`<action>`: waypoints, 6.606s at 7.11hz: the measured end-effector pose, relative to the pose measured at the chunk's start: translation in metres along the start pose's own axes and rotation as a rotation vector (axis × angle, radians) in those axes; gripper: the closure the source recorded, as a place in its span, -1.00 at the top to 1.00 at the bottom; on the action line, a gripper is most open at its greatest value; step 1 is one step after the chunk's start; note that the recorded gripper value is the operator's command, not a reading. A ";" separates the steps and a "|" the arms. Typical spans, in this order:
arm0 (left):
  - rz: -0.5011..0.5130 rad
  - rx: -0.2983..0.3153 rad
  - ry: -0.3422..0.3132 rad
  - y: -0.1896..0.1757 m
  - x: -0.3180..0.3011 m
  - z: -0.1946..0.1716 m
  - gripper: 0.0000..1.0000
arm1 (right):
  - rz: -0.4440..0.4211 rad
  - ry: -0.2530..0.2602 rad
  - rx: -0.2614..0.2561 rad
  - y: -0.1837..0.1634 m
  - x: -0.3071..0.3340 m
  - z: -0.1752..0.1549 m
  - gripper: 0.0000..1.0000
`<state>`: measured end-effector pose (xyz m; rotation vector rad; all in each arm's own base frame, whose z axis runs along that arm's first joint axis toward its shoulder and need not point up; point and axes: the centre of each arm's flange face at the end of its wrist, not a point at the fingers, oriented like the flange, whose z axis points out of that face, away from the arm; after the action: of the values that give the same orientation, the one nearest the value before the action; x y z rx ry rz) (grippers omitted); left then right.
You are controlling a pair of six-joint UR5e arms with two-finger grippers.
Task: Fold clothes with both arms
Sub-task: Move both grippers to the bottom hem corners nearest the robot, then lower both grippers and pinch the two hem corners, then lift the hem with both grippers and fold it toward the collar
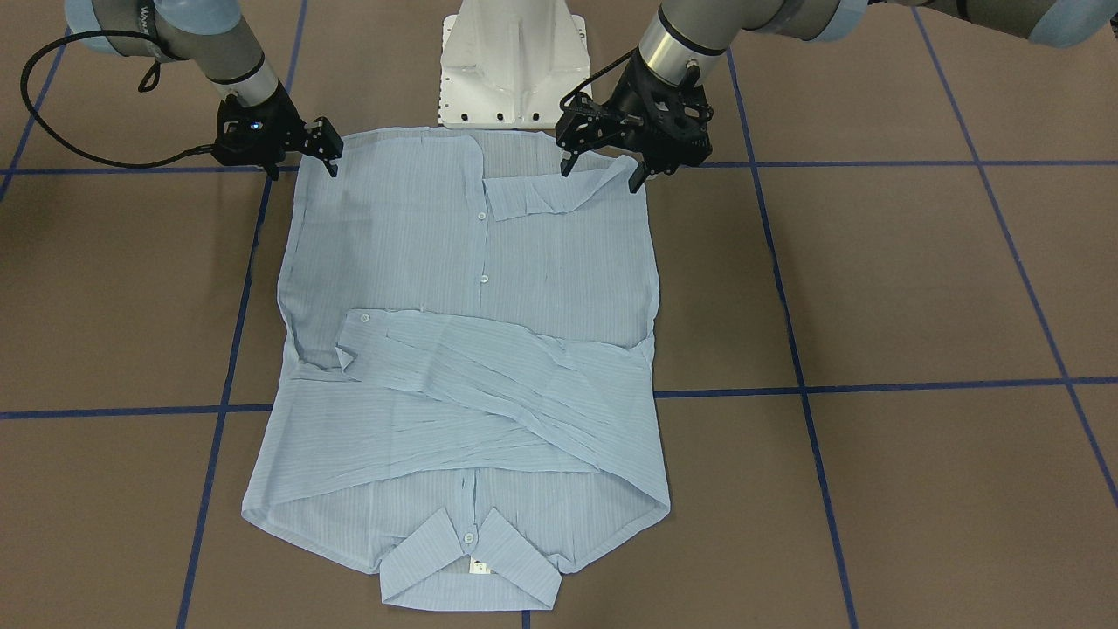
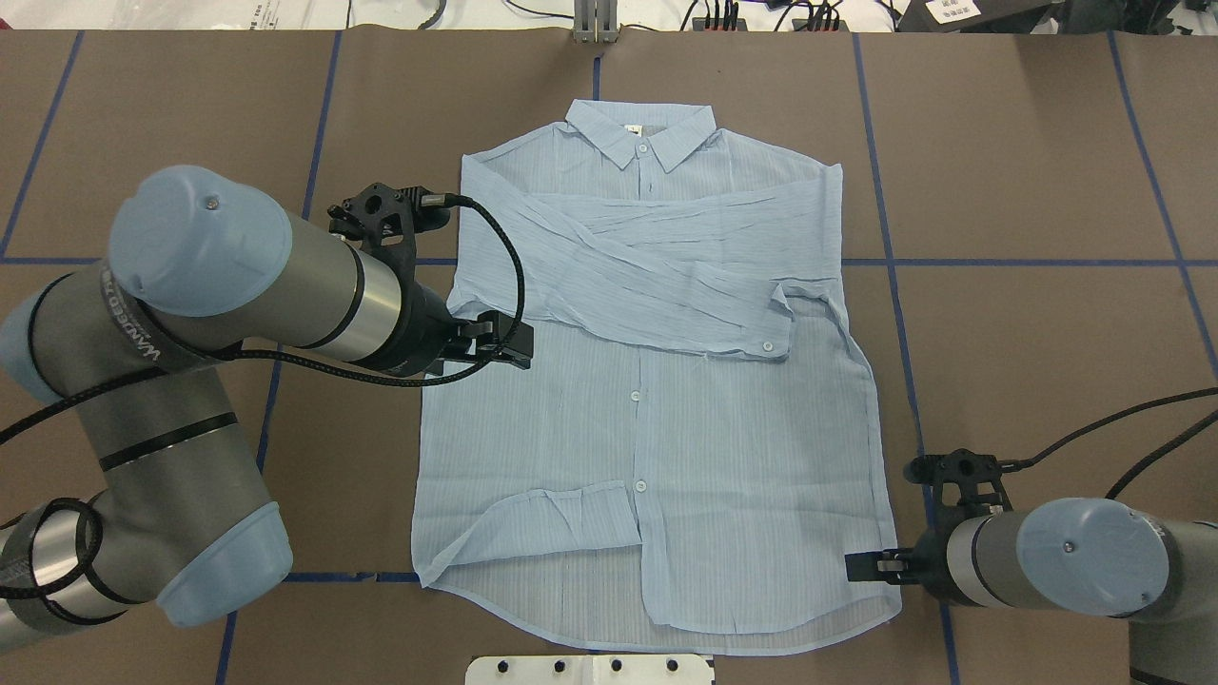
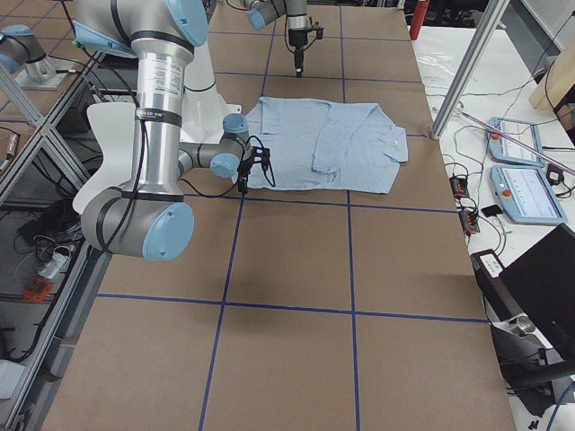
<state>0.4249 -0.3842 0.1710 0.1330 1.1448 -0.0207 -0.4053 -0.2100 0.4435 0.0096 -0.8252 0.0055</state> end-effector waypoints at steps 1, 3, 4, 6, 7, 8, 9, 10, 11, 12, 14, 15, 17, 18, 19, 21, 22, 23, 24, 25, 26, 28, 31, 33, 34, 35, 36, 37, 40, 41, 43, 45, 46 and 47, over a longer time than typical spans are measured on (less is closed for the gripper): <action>0.009 0.000 -0.003 -0.001 -0.001 0.001 0.94 | 0.001 0.001 -0.005 0.002 0.001 -0.001 0.11; 0.014 0.000 -0.005 -0.002 -0.001 0.003 0.94 | 0.001 -0.003 -0.012 0.005 -0.001 -0.004 -0.56; 0.015 0.000 -0.006 -0.002 -0.002 0.003 0.95 | -0.001 -0.003 -0.016 0.006 -0.001 -0.004 -0.55; 0.015 0.000 -0.010 -0.003 -0.003 0.005 0.95 | -0.006 0.002 -0.021 0.009 -0.002 -0.003 -0.52; 0.015 0.000 -0.010 -0.003 -0.003 0.005 0.95 | -0.005 0.013 -0.023 0.009 -0.001 -0.002 -0.52; 0.014 -0.001 -0.010 -0.003 -0.002 0.005 0.95 | -0.004 0.021 -0.024 0.010 0.000 -0.001 -0.83; 0.014 -0.001 -0.011 -0.003 -0.002 0.005 0.93 | -0.004 0.023 -0.025 0.010 0.000 -0.001 -1.00; 0.014 0.000 -0.011 -0.003 -0.003 0.005 0.93 | -0.005 0.021 -0.026 0.010 -0.002 -0.001 -1.00; 0.013 0.000 -0.013 -0.004 -0.003 0.006 0.93 | -0.006 0.014 -0.026 0.011 -0.004 -0.003 -1.00; 0.008 -0.002 -0.018 -0.003 -0.005 0.007 0.93 | -0.009 -0.003 -0.024 0.011 -0.010 -0.010 -1.00; -0.072 -0.019 -0.059 0.018 -0.019 0.026 0.85 | -0.008 -0.050 -0.009 0.008 -0.020 -0.034 -1.00; -0.125 -0.031 -0.096 0.046 -0.026 0.047 0.82 | 0.000 -0.068 0.005 0.002 -0.022 -0.044 -1.00; -0.202 -0.060 -0.196 0.093 -0.057 0.082 0.66 | 0.023 -0.084 0.034 -0.013 -0.021 -0.056 -1.00; -0.224 -0.071 -0.251 0.104 -0.072 0.090 0.37 | 0.032 -0.087 0.044 -0.019 -0.019 -0.059 -1.00; -0.238 -0.078 -0.296 0.109 -0.080 0.091 0.17 | 0.037 -0.088 0.051 -0.022 -0.018 -0.060 -1.00; -0.254 -0.088 -0.332 0.115 -0.082 0.091 0.11 | 0.042 -0.086 0.056 -0.025 -0.016 -0.061 -1.00; -0.262 -0.097 -0.340 0.121 -0.082 0.095 0.11 | 0.043 -0.084 0.057 -0.025 -0.015 -0.061 -1.00; -0.269 -0.107 -0.347 0.128 -0.081 0.100 0.11 | 0.045 -0.082 0.058 -0.026 -0.014 -0.060 -1.00; -0.275 -0.119 -0.356 0.136 -0.080 0.107 0.11 | 0.045 -0.082 0.058 -0.026 -0.013 -0.060 -1.00; -0.277 -0.131 -0.363 0.145 -0.079 0.112 0.11 | 0.047 -0.083 0.060 -0.028 -0.014 -0.061 -1.00; -0.278 -0.142 -0.368 0.153 -0.078 0.117 0.11 | 0.051 -0.086 0.063 -0.030 -0.013 -0.063 -1.00; -0.278 -0.157 -0.374 0.162 -0.076 0.123 0.11 | 0.071 -0.095 0.063 -0.040 -0.009 -0.071 -1.00; -0.274 -0.166 -0.381 0.168 -0.075 0.129 0.07 | 0.080 -0.097 0.062 -0.045 -0.006 -0.074 -1.00; -0.276 -0.160 -0.377 0.165 -0.074 0.127 0.07 | 0.081 -0.096 0.063 -0.046 -0.005 -0.074 -1.00; -0.278 -0.155 -0.376 0.161 -0.075 0.126 0.07 | 0.081 -0.095 0.063 -0.046 -0.005 -0.074 -1.00; -0.282 -0.149 -0.375 0.157 -0.076 0.125 0.07 | 0.081 -0.094 0.063 -0.046 -0.005 -0.073 -1.00; -0.284 -0.145 -0.376 0.154 -0.077 0.125 0.06 | 0.081 -0.094 0.063 -0.046 -0.004 -0.073 -1.00; -0.285 -0.143 -0.378 0.153 -0.078 0.125 0.06 | 0.081 -0.093 0.063 -0.046 -0.004 -0.073 -1.00; -0.287 -0.147 -0.396 0.154 -0.081 0.136 0.04 | 0.082 -0.091 0.063 -0.045 -0.003 -0.073 -1.00; -0.288 -0.149 -0.399 0.154 -0.080 0.141 -0.15 | 0.082 -0.090 0.062 -0.045 -0.003 -0.073 -1.00; -0.288 -0.153 -0.392 0.154 -0.074 0.141 -1.00 | 0.083 -0.086 0.062 -0.045 -0.001 -0.072 -1.00; -0.288 -0.155 -0.385 0.154 -0.072 0.139 -1.00 | 0.083 -0.085 0.063 -0.046 0.000 -0.072 -1.00; -0.288 -0.154 -0.383 0.153 -0.071 0.137 -1.00 | 0.084 -0.086 0.065 -0.047 0.000 -0.073 -1.00; -0.289 -0.151 -0.374 0.151 -0.070 0.133 -1.00 | 0.086 -0.088 0.069 -0.049 0.000 -0.075 -1.00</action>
<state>0.5298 -0.2537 0.3028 -0.1665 0.7801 -0.2069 -0.3495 -0.2582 0.3927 0.0398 -0.9128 0.1159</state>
